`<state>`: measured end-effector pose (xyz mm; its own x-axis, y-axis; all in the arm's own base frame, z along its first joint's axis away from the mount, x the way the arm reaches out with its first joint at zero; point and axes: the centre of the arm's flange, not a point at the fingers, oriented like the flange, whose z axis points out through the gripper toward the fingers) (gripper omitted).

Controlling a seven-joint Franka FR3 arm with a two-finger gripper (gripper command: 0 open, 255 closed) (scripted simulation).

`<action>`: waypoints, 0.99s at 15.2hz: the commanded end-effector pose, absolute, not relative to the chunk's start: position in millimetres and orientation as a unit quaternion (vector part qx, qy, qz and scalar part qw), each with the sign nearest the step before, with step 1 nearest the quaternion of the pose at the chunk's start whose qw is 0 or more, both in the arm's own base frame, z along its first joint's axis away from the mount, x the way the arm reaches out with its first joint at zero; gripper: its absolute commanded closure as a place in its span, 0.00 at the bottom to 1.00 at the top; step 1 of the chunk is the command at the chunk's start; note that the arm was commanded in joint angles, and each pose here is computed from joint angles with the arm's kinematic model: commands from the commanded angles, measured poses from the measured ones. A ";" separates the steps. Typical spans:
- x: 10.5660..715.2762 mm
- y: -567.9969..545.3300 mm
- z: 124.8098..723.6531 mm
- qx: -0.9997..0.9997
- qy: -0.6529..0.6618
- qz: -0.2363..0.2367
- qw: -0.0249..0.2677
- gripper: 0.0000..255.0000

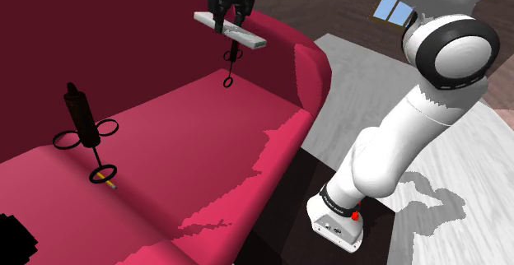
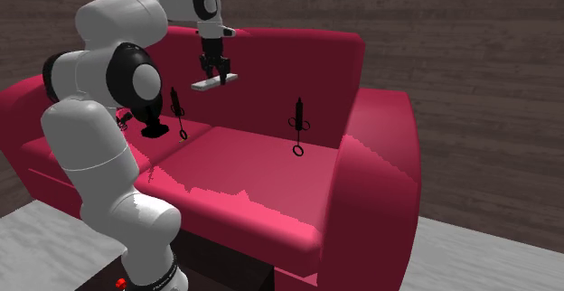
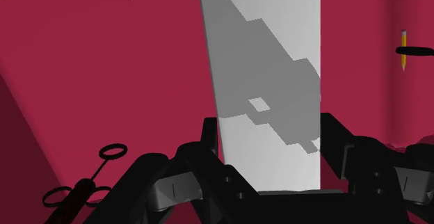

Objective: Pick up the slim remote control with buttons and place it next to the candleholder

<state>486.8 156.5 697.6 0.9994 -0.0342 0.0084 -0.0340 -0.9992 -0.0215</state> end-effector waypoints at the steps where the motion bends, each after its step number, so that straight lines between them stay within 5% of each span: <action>1: 481.0 182.3 697.4 -1.000 0.018 -0.004 0.011 1.00; 15: 450.6 344.6 687.2 -1.000 0.018 -0.004 0.011 1.00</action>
<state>454.1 340.8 690.5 0.9994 -0.0345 0.0077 -0.0343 -0.9992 -0.0210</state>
